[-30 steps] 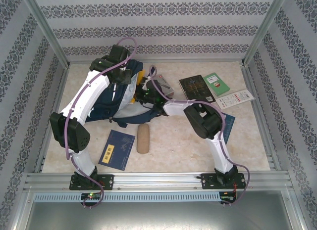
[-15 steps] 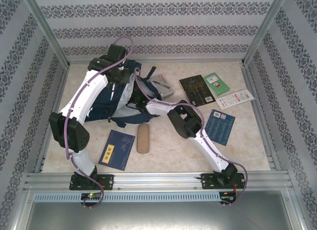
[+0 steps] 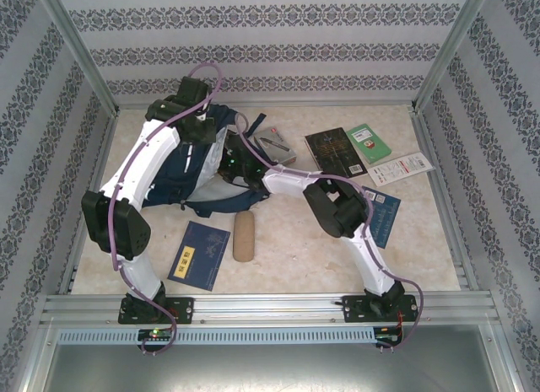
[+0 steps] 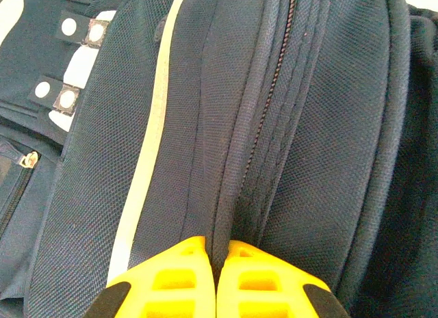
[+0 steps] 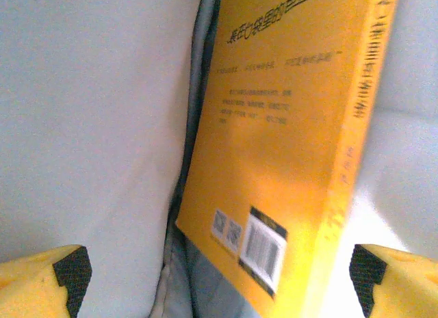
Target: Pack the student bag
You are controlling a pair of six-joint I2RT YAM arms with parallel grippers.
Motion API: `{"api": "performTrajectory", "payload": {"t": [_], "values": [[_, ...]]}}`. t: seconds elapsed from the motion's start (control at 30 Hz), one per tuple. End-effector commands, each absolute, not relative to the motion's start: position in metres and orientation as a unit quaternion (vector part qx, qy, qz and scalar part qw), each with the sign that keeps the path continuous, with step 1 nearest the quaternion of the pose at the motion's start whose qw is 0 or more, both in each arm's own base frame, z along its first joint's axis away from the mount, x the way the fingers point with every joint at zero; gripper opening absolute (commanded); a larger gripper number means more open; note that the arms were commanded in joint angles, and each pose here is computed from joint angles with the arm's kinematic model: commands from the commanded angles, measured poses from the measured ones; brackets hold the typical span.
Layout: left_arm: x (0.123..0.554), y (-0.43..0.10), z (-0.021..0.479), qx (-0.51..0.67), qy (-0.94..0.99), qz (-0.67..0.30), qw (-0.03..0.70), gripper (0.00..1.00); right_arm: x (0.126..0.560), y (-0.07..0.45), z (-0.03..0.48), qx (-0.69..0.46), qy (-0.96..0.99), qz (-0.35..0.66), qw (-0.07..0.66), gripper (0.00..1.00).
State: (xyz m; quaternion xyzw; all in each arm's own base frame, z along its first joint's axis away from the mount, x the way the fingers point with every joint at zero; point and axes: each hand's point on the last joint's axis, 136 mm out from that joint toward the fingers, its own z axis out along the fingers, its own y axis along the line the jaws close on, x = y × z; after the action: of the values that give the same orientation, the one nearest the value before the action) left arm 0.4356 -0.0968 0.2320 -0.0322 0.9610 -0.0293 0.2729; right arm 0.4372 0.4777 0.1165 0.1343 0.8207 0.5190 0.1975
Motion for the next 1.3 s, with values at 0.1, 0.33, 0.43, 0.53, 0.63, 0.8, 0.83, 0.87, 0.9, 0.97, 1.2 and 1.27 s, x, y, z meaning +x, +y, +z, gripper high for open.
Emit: {"api": "performTrajectory", "payload": {"t": [0.1, 0.33, 0.43, 0.53, 0.63, 0.8, 0.83, 0.87, 0.9, 0.97, 1.2, 1.27], "values": [[0.438, -0.072, 0.232, -0.04, 0.956, 0.001, 0.291, 0.0, 0.419, 0.428, 0.182, 0.081, 0.828, 0.489, 0.261, 0.98], [0.432, -0.078, 0.195, -0.038, 0.965, -0.011, 0.259, 0.0, 0.404, 0.342, 0.174, 0.018, 0.889, 0.344, 0.303, 0.98], [0.43, -0.084, 0.186, -0.04, 0.966, -0.029, 0.252, 0.02, 0.407, 0.292, 0.167, -0.015, 0.913, 0.244, 0.327, 0.98], [0.428, -0.089, 0.181, -0.041, 0.966, -0.046, 0.251, 0.08, 0.417, 0.234, 0.158, 0.001, 0.928, 0.174, 0.33, 0.98], [0.425, -0.095, 0.179, -0.043, 0.965, -0.067, 0.252, 0.2, 0.43, 0.177, 0.142, 0.048, 0.937, 0.147, 0.313, 0.98], [0.419, -0.101, 0.18, -0.047, 0.962, -0.09, 0.254, 0.37, 0.452, 0.12, 0.123, 0.09, 0.943, 0.138, 0.289, 0.98], [0.417, -0.102, 0.181, -0.048, 0.961, -0.097, 0.254, 0.43, 0.457, 0.112, 0.118, 0.098, 0.945, 0.133, 0.284, 0.98], [0.416, -0.103, 0.182, -0.049, 0.96, -0.101, 0.255, 0.49, 0.461, 0.107, 0.113, 0.102, 0.947, 0.129, 0.277, 0.98], [0.414, -0.105, 0.184, -0.051, 0.959, -0.106, 0.256, 0.53, 0.465, 0.103, 0.108, 0.106, 0.949, 0.128, 0.269, 0.98], [0.41, -0.107, 0.187, -0.055, 0.958, -0.117, 0.257, 0.6, 0.473, 0.099, 0.095, 0.112, 0.952, 0.13, 0.254, 0.98], [0.397, -0.114, 0.194, -0.064, 0.95, -0.153, 0.264, 0.75, 0.475, 0.099, 0.055, 0.132, 0.96, 0.148, 0.199, 0.98], [0.393, -0.112, 0.194, -0.068, 0.949, -0.154, 0.267, 0.77, 0.468, 0.102, 0.042, 0.141, 0.961, 0.155, 0.179, 0.98]]}}
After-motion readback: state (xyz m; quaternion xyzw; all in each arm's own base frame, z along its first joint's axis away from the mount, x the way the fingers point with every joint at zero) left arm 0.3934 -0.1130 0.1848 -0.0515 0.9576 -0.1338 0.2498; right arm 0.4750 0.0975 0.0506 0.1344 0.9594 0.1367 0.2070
